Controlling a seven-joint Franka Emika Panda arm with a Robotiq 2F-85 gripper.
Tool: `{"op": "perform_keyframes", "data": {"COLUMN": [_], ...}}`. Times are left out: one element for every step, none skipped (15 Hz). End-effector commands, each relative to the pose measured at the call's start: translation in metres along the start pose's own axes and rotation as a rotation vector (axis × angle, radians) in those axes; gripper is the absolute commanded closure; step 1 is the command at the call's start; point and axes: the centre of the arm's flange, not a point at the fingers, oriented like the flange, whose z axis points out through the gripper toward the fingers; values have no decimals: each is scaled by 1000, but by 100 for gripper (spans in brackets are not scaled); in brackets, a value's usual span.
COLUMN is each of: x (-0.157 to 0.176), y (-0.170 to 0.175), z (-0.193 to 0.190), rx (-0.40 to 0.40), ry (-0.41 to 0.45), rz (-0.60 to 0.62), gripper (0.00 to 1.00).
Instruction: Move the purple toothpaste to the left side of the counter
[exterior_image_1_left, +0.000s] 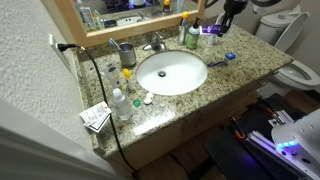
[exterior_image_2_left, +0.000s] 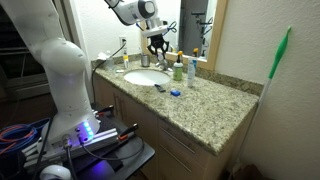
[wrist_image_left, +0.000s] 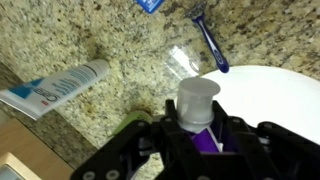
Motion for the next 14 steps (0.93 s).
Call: {"op": "perform_keyframes", "data": {"x": [68, 86, 108, 131, 90, 101, 103, 101, 98, 99, 111, 127, 145, 165], "y": [-67, -90, -115, -142, -126, -144, -148, -145, -136, -137, -146, -159, -171, -182], "z": [-4, -9, -13, -18, -16, -20, -20, -19, -18, -11, 2, 12, 25, 34], "rx": [75, 101, 127, 167, 114, 124, 125, 124, 122, 134, 195, 259, 307, 359], "ry": [50, 69, 82, 105, 90, 100, 98, 96, 94, 63, 58, 48, 58, 69], "rz": [-178, -223, -270, -309, -234, -253, -251, -243, -230, -248, -286, -317, -323, -312], "gripper": [88, 88, 88, 88, 88, 63, 63, 63, 88, 88, 88, 88, 88, 88]}}
